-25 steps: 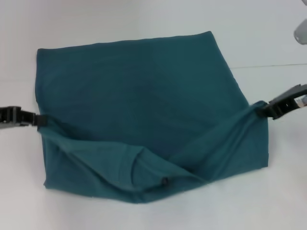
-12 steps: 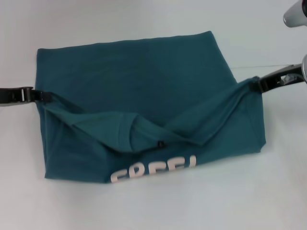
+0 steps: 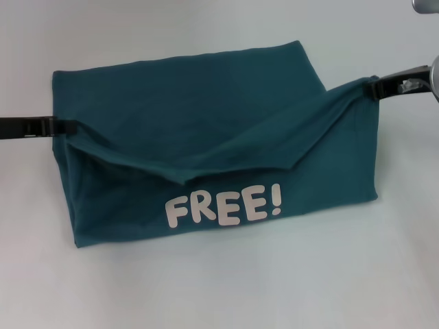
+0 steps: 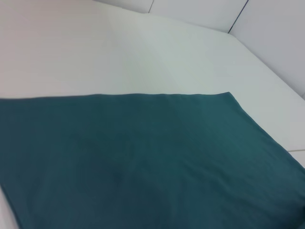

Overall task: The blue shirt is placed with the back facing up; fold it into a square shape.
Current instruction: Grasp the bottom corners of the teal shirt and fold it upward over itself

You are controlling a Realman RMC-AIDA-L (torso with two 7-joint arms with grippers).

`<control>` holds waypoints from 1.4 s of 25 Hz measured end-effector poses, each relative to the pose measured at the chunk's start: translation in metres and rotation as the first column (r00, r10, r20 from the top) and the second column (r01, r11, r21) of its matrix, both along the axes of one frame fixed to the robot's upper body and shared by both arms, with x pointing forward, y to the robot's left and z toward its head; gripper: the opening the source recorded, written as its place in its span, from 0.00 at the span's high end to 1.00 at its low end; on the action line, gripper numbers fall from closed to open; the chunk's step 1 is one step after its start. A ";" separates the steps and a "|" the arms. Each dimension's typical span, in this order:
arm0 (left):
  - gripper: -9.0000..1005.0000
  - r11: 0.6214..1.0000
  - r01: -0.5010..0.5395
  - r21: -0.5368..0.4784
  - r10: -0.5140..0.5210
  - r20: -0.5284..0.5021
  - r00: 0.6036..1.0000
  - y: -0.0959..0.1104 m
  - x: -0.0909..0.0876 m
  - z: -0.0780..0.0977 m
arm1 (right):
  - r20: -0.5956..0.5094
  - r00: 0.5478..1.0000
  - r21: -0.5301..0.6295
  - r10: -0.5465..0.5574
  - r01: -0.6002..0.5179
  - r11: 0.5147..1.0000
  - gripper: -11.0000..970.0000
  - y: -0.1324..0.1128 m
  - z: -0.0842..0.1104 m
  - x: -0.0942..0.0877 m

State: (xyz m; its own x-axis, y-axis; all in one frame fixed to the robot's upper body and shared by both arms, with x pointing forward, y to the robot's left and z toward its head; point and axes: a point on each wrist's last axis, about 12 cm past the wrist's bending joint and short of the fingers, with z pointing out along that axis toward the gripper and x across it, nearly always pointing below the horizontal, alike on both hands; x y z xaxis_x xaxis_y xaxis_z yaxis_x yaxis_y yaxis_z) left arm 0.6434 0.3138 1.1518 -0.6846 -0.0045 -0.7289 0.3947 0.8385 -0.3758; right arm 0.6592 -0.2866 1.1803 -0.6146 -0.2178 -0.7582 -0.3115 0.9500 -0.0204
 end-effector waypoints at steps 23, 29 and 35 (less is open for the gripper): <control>0.94 0.990 -0.029 0.137 0.003 0.187 0.982 -0.036 0.024 -0.005 | 0.112 0.988 0.040 -0.110 0.106 0.994 0.87 0.011 -0.029 0.021; 0.94 0.978 -0.066 0.198 0.025 0.202 0.979 -0.042 0.029 -0.015 | 0.141 0.980 0.024 -0.138 0.136 0.990 0.85 0.012 -0.038 0.024; 0.94 0.962 -0.103 0.255 0.046 0.220 0.974 -0.049 0.031 -0.025 | 0.159 0.976 0.003 -0.146 0.148 0.989 0.82 0.016 -0.049 0.025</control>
